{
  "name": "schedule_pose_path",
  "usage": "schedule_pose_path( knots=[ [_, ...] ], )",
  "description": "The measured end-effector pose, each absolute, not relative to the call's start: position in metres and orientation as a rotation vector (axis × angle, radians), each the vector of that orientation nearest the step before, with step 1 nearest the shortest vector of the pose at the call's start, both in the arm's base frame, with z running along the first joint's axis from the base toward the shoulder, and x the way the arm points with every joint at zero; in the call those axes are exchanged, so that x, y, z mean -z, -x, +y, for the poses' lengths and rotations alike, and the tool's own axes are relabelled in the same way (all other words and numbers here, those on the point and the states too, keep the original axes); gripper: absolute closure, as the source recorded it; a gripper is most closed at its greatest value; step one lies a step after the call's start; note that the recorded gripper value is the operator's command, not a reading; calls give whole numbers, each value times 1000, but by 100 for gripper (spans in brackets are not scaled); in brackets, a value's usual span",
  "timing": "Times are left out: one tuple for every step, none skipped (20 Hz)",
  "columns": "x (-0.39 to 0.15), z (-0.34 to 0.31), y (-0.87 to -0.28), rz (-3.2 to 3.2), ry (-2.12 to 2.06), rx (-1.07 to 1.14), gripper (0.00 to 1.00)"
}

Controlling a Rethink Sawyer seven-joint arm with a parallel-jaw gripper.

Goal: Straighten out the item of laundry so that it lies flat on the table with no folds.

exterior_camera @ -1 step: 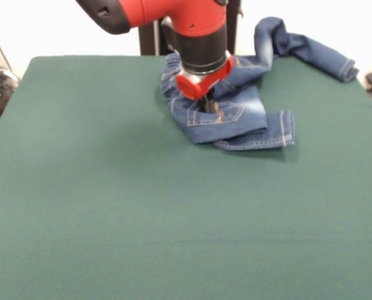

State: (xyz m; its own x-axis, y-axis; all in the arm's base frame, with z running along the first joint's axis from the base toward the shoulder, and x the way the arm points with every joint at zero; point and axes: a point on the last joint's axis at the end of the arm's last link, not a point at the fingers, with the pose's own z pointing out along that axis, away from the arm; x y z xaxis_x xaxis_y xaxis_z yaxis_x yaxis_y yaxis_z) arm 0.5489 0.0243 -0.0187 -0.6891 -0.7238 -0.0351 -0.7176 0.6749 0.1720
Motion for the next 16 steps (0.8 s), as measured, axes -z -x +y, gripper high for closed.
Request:
schedule_pose_path(
  knots=[
    [18, 24, -552, -2841, -1228, 266, 100],
    [17, 24, -555, -2841, -1234, 263, 100],
    [16, 22, -561, -2840, -1247, 255, 100],
    [16, 22, -564, -2840, -1252, 252, 100],
    [14, 21, -570, -2842, -1263, 245, 100],
    [14, 21, -573, -2845, -1268, 242, 100],
    [13, 20, -578, -2850, -1277, 238, 100],
    [12, 20, -581, -2854, -1283, 235, 100],
    [11, 21, -584, -2858, -1287, 234, 100],
    [10, 21, -589, -2865, -1296, 232, 100],
    [9, 21, -593, -2869, -1302, 229, 100],
    [7, 20, -600, -2881, -1308, 221, 100],
    [6, 19, -602, -2884, -1307, 217, 100],
    [5, 18, -603, -2887, -1307, 212, 100],
    [4, 17, -605, -2891, -1306, 207, 100],
    [1, 16, -606, -2893, -1307, 200, 100]
  ],
)
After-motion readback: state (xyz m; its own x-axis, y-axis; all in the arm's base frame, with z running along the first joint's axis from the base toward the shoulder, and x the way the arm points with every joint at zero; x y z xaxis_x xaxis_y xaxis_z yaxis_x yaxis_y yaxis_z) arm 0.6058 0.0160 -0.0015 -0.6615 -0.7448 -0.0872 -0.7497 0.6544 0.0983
